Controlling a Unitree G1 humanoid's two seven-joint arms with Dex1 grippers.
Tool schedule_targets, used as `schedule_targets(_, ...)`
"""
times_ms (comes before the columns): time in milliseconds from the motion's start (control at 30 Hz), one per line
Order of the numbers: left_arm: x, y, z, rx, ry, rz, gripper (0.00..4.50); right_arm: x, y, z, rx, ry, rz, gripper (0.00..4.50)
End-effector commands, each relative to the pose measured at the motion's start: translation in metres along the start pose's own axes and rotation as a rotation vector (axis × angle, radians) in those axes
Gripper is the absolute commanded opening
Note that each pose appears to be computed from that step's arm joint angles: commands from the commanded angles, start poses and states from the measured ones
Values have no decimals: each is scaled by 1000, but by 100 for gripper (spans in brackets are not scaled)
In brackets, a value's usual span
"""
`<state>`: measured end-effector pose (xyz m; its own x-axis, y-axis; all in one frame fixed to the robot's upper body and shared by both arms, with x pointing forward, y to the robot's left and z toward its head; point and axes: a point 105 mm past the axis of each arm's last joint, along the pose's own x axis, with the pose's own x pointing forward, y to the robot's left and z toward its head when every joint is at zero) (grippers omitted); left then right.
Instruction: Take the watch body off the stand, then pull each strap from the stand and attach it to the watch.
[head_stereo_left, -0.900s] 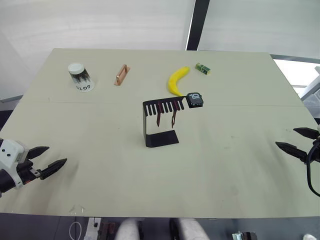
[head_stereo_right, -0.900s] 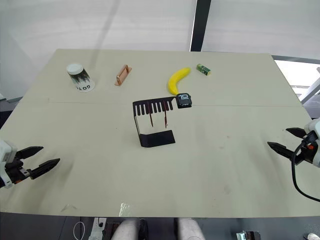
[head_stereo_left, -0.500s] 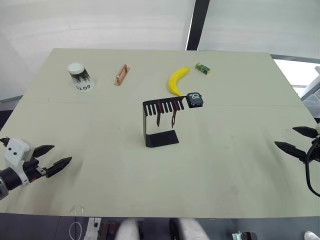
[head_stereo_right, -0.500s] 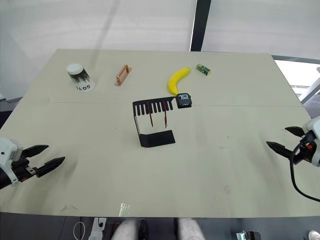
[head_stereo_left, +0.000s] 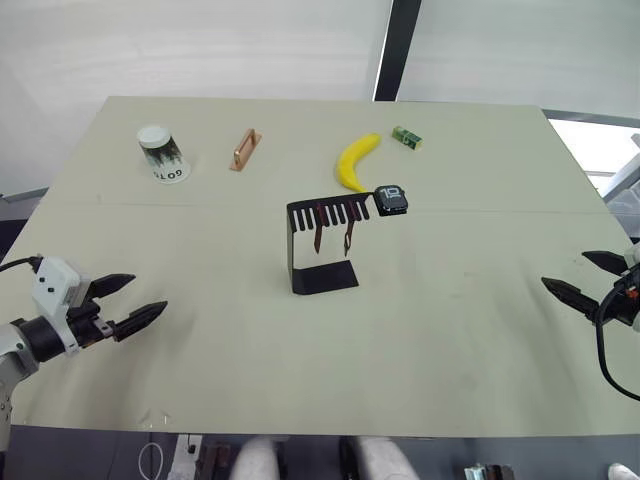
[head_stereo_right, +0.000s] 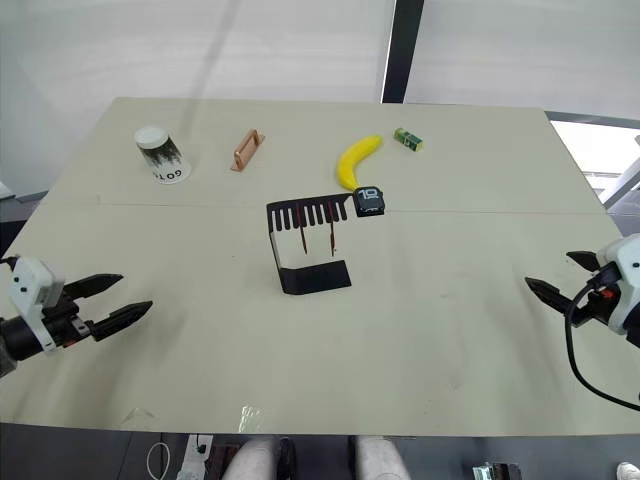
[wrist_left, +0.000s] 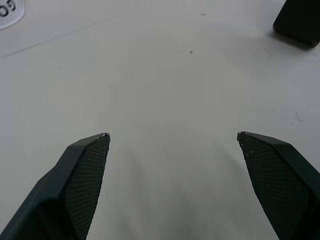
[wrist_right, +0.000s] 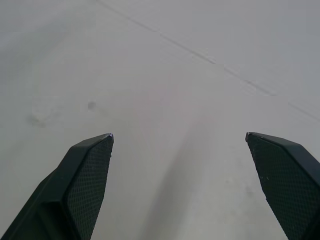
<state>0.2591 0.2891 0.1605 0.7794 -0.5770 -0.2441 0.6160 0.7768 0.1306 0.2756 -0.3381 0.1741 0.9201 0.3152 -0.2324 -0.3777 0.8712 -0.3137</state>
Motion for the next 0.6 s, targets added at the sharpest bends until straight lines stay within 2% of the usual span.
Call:
schedule_targets(33, 13, -30, 43, 33, -92, -193, 439, -5, 27, 42, -5, -138, 8, 450)
schedule_targets(200, 35, -67, 88, 117, -157, -432, 439, -4, 93, 88, 73, -305, 94, 450)
schedule_targets(367, 51, -85, 118, 217, -211, -554, 439, -2, 139, 128, 157, -436, 176, 450)
schedule_targets(500, 63, -96, 138, 304, -260, -616, 439, 10, 159, 143, 240, -447, 185, 450)
schedule_targets(600, 68, -103, 148, 340, -300, -637, 439, 19, 158, 150, 273, -433, 140, 450)
